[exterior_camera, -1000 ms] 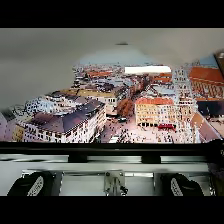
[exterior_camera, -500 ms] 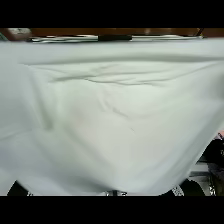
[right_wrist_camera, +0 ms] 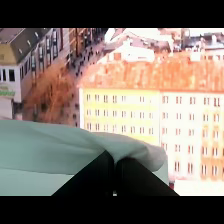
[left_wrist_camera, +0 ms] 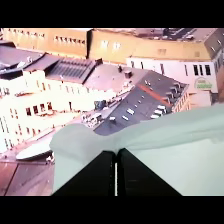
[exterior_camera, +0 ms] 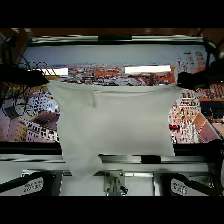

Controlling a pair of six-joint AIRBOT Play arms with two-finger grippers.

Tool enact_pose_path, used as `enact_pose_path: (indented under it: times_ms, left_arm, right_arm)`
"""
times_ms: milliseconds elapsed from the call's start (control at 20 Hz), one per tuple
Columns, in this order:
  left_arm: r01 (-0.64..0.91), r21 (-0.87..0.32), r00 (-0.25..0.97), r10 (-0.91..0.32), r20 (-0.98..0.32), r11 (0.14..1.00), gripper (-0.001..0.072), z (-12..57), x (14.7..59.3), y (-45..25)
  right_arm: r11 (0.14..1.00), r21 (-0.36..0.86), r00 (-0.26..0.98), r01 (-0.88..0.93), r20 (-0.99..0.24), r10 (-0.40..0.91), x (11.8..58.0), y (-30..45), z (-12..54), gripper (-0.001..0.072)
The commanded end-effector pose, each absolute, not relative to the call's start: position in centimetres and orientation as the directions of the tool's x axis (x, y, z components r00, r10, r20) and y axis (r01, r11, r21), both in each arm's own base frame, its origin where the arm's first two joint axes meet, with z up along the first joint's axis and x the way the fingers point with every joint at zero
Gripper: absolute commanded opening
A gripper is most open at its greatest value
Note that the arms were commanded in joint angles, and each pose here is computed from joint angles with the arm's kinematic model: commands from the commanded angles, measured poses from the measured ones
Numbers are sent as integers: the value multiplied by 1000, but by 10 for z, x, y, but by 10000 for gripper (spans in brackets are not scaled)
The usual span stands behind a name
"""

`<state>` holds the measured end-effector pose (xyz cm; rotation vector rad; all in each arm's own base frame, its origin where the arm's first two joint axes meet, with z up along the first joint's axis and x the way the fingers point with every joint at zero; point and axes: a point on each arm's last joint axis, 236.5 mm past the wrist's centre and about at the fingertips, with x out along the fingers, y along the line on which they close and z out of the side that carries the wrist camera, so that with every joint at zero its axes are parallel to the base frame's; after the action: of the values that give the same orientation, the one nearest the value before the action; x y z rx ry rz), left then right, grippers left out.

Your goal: Fold the shirts.

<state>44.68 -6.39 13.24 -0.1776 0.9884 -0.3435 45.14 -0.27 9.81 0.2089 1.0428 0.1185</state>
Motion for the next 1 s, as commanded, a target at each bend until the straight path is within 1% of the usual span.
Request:
enact_pose_path:
  times_ms: [0, 100, 200, 350, 450, 550, 650, 850, 950]
  left_arm:
    - [180, -333, 531, -376, -760, 926, 31, 84, 535, -76]
    - [178, -341, 550, -381, -743, 923, 31, 66, 570, -80]
    - [160, -344, 554, -372, -745, 925, 31, 41, 589, -78]
    - [119, -344, 589, -345, -730, 931, 31, 14, 610, -71]
    - [84, -362, 590, -339, -733, 928, 31, 2, 615, -70]
    - [62, -380, 550, -350, -758, 923, 31, -10, 608, -72]
    - [68, -389, 487, -371, -791, 919, 31, -18, 593, -77]
    - [163, -376, 329, -410, -851, 912, 31, -14, 549, -85]
    - [172, -349, 250, -383, -889, 921, 31, -11, 525, -78]
  right_arm:
    - [976, 217, 678, 0, -717, 159, 550, 9, 58, 62]
    - [979, 204, 771, 13, -626, 120, 588, 8, 50, 62]
    - [977, 209, 803, 39, -588, 94, 608, 4, 33, 62]
    - [972, 221, 778, 76, -623, 81, 611, -5, 1, 63]
    - [968, 233, 764, 90, -640, 83, 608, -7, -7, 62]
    - [963, 250, 736, 102, -670, 96, 602, -4, -14, 63]
    - [960, 258, 684, 104, -720, 119, 589, 2, -25, 62]
    - [961, 262, 591, 93, -791, 158, 561, 9, -26, 63]
    - [959, 267, 542, 97, -822, 174, 543, 6, -19, 63]
